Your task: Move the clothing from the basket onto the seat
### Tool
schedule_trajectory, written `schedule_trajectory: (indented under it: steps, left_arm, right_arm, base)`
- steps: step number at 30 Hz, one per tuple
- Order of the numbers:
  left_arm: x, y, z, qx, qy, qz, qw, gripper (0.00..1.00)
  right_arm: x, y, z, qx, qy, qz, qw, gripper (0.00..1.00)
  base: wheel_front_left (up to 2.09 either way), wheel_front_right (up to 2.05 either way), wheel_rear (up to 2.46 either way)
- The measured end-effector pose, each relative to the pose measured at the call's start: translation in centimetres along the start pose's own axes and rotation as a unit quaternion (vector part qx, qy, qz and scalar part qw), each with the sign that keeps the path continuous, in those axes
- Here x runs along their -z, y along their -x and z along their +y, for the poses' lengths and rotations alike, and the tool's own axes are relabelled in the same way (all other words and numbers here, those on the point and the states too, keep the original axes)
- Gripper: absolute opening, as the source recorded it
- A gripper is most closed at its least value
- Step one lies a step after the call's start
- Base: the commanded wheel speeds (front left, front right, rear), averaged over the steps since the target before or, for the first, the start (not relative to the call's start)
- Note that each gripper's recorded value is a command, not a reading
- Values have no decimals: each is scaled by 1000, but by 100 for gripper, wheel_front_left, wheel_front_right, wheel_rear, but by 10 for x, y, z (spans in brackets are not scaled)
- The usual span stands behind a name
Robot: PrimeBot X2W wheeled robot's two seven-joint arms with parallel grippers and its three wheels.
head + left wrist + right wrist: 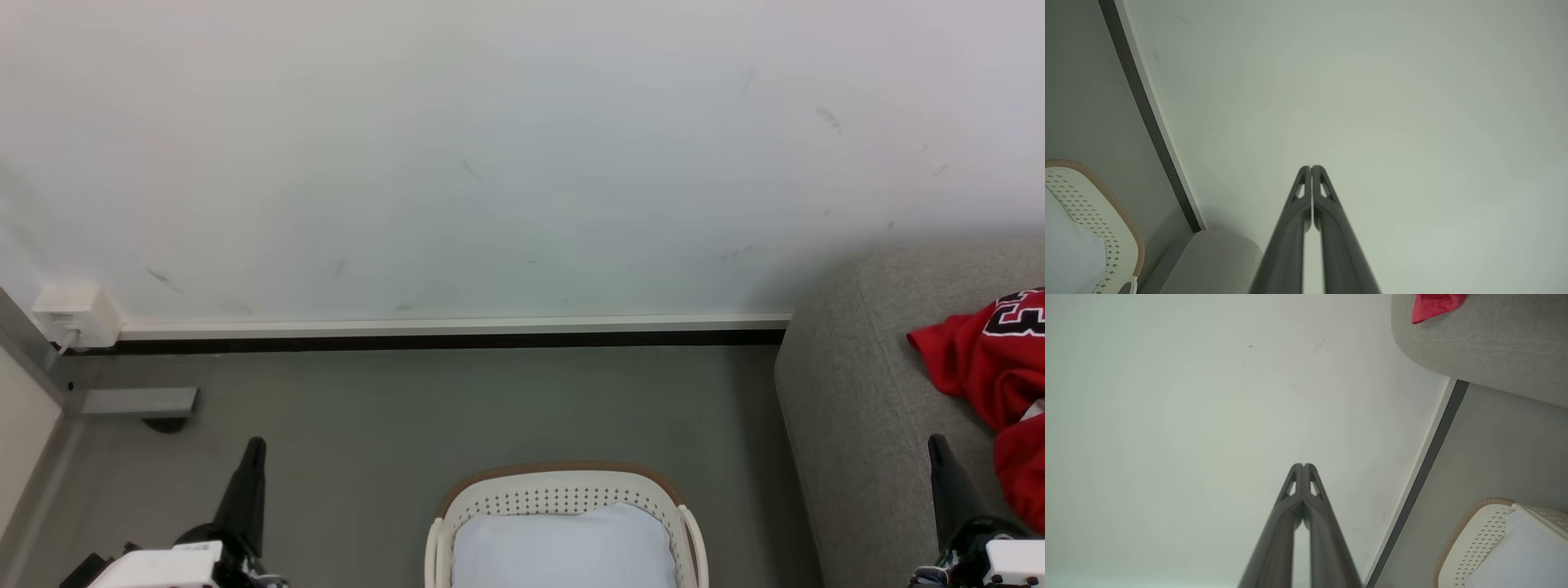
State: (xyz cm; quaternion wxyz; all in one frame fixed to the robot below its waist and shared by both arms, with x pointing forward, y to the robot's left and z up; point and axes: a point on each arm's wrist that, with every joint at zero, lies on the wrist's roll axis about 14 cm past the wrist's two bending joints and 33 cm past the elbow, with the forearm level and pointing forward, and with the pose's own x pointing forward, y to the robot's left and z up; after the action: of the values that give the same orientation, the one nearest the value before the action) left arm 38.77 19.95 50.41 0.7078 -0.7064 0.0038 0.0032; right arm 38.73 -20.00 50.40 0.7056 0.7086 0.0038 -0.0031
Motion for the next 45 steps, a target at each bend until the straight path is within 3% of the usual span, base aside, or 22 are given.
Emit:
schedule_trajectory:
  steps: [45]
  left_arm:
    - [0,0,0,0,0,0,1000,0]
  right_arm:
    - [0,0,0,0,0,-1,1000,0]
  base:
    - [0,0,0]
